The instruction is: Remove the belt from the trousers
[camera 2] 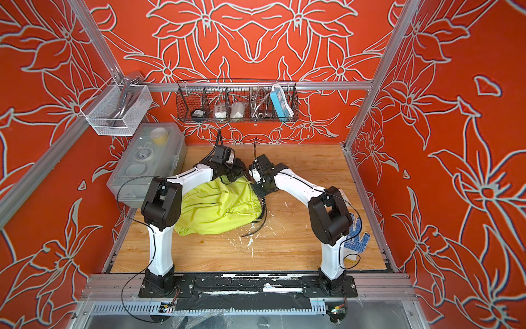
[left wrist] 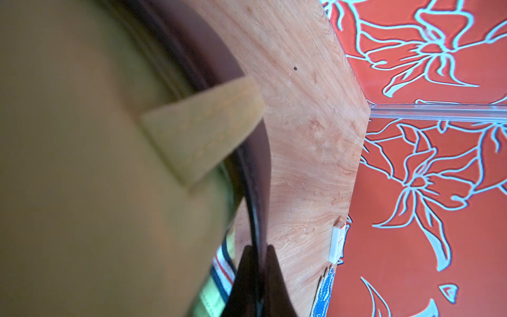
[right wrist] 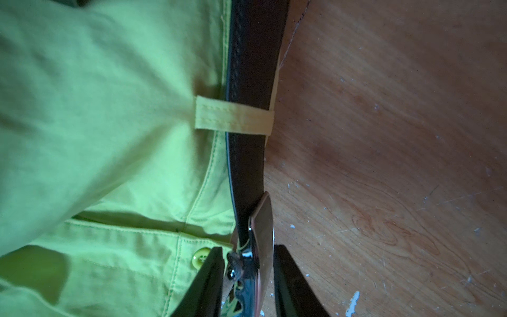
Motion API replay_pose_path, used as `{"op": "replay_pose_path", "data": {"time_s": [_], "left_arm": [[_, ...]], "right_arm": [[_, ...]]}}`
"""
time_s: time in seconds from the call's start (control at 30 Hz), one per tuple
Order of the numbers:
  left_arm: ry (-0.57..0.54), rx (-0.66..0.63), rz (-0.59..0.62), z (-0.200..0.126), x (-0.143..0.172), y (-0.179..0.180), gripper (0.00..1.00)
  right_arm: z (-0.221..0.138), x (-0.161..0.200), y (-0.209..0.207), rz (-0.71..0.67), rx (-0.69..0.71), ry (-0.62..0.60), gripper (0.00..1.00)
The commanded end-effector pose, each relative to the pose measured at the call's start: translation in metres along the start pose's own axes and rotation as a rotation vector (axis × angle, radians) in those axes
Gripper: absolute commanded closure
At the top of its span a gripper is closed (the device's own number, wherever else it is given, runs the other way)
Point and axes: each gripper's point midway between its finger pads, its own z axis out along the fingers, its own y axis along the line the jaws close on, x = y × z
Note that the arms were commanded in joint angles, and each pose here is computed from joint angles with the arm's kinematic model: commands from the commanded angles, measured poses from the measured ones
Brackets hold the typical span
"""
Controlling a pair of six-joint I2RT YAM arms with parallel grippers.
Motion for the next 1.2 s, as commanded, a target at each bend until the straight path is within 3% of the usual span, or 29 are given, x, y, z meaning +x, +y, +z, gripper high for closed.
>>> {"op": "replay_pose_path", "data": {"time_s": [0.0,0.47,0.73,0.83,1.0,1.17], "left_arm": [[-0.010,0.023,0.007,-0.012,-0.001,-0.012,1.00],[-0.009,0.024,0.014,-0.014,0.000,-0.014,1.00],[-0.008,0.022,0.016,-0.014,-0.001,-0.014,1.00],[-0.006,0.023,0.017,-0.014,-0.001,-0.015,1.00],[-0.005,0.027,0.013,-0.015,0.000,-0.015,1.00],[-0.031,0.096,0.035,-0.037,-0.011,-0.047,1.00]], "right_arm": [[0.004,0.003,-0.002,-0.010,0.020,0.017,0.65],[0.016,-0.001,-0.004,-0.005,0.024,0.028,0.72],[0.016,-0.003,-0.005,-0.008,0.030,0.027,0.87],[0.018,-0.001,-0.005,-0.008,0.026,0.032,1.00],[0.019,0.001,-0.005,-0.004,0.021,0.036,1.00],[0.021,0.010,-0.015,0.031,0.054,0.067,1.00]]}}
